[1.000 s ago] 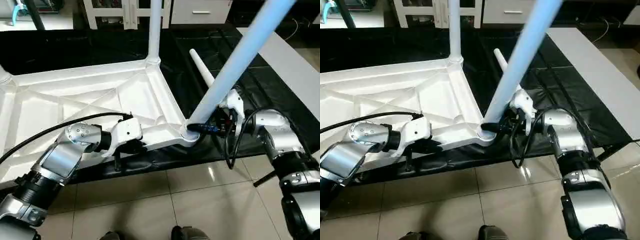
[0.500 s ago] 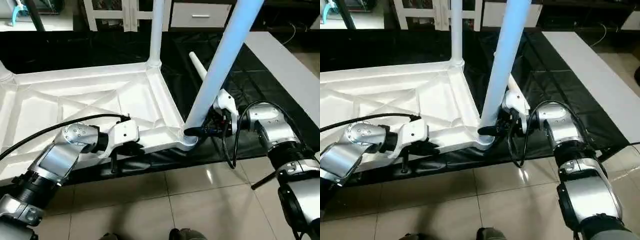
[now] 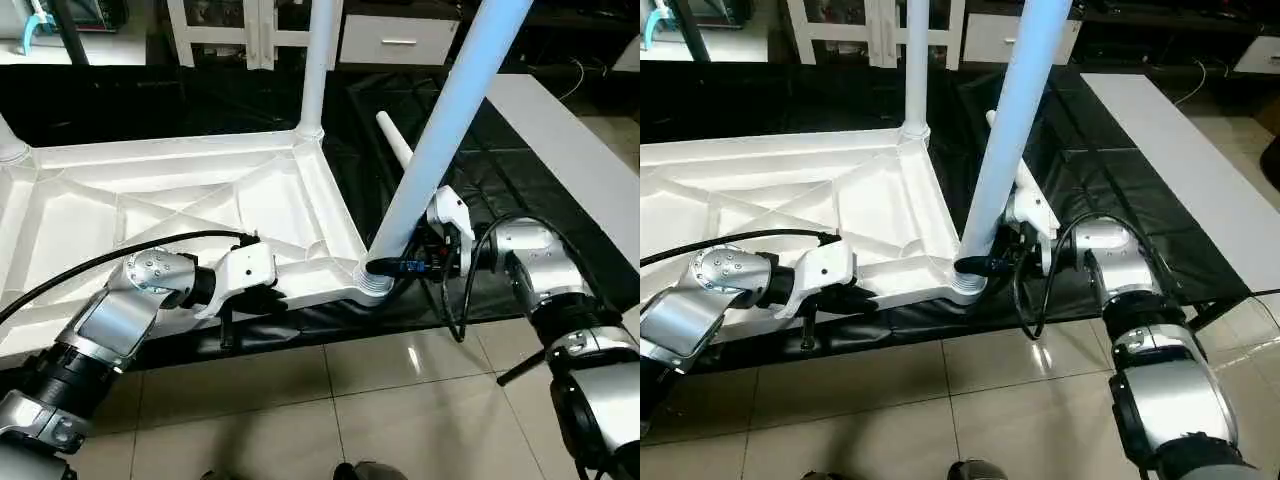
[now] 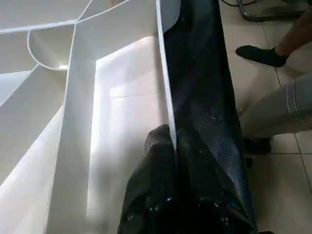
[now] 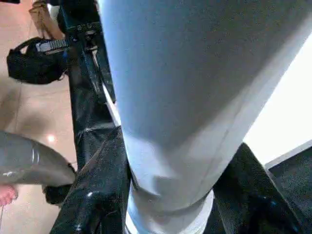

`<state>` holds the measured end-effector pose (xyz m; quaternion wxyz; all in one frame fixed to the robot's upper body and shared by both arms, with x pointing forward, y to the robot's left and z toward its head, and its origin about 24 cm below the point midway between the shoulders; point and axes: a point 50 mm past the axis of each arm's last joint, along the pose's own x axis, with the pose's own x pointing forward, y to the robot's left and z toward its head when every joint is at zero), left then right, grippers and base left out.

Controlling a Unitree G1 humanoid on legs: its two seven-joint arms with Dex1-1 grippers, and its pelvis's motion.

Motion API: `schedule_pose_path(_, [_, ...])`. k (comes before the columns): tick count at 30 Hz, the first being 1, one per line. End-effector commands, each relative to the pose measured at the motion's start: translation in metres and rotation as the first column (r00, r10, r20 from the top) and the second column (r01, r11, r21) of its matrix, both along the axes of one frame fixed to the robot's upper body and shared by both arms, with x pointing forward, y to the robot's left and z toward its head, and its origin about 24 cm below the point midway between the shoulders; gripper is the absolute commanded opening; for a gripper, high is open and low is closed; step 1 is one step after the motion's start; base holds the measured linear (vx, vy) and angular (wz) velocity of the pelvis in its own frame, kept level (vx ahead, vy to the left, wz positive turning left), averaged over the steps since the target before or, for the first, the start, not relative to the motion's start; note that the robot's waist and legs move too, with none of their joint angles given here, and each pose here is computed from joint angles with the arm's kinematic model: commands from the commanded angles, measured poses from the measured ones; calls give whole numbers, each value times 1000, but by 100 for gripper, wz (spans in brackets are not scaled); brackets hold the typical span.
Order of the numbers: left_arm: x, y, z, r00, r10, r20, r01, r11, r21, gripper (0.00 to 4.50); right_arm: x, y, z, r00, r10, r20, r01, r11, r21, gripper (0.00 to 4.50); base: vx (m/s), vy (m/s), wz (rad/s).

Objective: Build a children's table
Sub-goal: Insert table leg to table base

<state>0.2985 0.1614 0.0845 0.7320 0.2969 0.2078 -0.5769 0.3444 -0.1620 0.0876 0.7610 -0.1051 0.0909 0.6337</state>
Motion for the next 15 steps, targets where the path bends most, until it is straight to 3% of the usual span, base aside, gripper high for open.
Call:
schedule_pose_path(1, [-10, -9, -13, 994, -89, -61, 91, 995, 30, 0, -32, -8, -66, 965, -32, -261, -10, 988, -157, 188, 0, 0, 0])
schedule_pose_path(4, [-10, -8, -13, 994, -92, -63, 94, 995, 32, 0, -32, -8, -68, 965, -39, -261, -4, 987, -162, 188, 0, 0, 0])
schedule_pose_path(7, [-11, -10, -14, 994, -85, -70, 87, 996, 26, 0, -30, -9, -79, 953, -188, -235, 141, 969, -204, 188, 0, 0, 0])
schedule_pose_path(9, [-10, -10, -14, 994, -80, -70, 82, 996, 26, 0, -30, -9, -80, 951, -203, -232, 156, 966, -207, 188, 0, 0, 0])
schedule_pose_path(11, [-8, -12, -14, 997, -40, -61, 41, 999, 25, 0, -28, -9, -86, 928, -312, -205, 266, 938, -224, 188, 0, 0, 0])
schedule_pose_path(12, [-3, -18, -14, 998, 35, -46, -34, 999, 13, 0, -27, -8, -93, 888, -424, -177, 380, 895, -234, 188, 0, 0, 0])
schedule_pose_path(13, [-3, -18, -14, 998, 35, -46, -34, 999, 13, 0, -27, -8, -93, 888, -424, -177, 380, 895, -234, 188, 0, 0, 0])
schedule_pose_path(15, [2, -26, -13, 991, 130, -34, -130, 991, -5, 0, -28, -5, -102, 835, -526, -163, 485, 842, -237, 188, 0, 0, 0])
